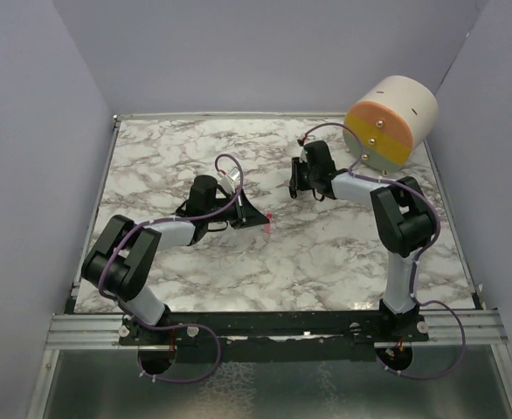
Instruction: Put the keys on the keyring
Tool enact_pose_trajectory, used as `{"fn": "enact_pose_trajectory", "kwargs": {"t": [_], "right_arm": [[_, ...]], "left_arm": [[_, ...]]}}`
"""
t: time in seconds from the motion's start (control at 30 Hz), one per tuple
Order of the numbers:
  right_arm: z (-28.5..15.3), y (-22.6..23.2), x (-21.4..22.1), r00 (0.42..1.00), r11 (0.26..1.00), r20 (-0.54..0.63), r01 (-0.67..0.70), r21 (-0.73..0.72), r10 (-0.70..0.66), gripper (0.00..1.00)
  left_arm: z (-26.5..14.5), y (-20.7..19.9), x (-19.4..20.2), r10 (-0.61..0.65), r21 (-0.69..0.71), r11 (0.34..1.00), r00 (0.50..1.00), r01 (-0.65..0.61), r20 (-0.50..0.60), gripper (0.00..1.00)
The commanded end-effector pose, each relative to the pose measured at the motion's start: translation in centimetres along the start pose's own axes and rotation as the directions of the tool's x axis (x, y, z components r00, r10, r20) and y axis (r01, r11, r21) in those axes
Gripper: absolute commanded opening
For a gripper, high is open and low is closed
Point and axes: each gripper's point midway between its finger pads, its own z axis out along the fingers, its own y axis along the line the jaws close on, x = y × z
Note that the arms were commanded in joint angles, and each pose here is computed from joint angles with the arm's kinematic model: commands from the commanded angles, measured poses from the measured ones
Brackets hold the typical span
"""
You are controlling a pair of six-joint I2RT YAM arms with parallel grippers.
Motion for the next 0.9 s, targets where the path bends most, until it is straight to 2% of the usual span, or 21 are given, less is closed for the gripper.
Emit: {"fn": "enact_pose_trajectory", "kwargs": {"t": [0.0,0.23,0.57,0.77,0.87], "right_arm": [[1.1,1.0,-1.3,1.0,0.999,0.028,0.005,-0.054,-0.004,0.29],[1.9,0.6,-0.8,1.0,0.999,0.014,0.004,-0.039,-0.003,0.28],[2.1,0.3,-0.4,1.0,1.0,0.001,0.005,-0.024,-0.005,0.16],[1.7,0.3,-0.9,1.0,0.999,0.012,0.025,-0.025,-0.024,0.01],[1.3,0.2,-1.4,0.999,0.999,0.029,0.034,-0.019,-0.034,0.01]], "left_arm": [[0.0,-0.5,-0.5,0.028,0.025,0.999,1.0,-0.028,-0.011,0.0],[0.0,-0.4,-0.5,0.026,0.028,0.999,1.0,-0.026,-0.013,0.0],[0.0,0.0,-0.5,0.019,0.022,1.0,1.0,-0.019,-0.017,0.0],[0.0,0.2,-0.6,0.013,0.016,1.0,1.0,-0.013,-0.011,0.0],[0.0,0.4,-0.7,0.006,0.008,1.0,1.0,-0.006,-0.005,0.0]]}}
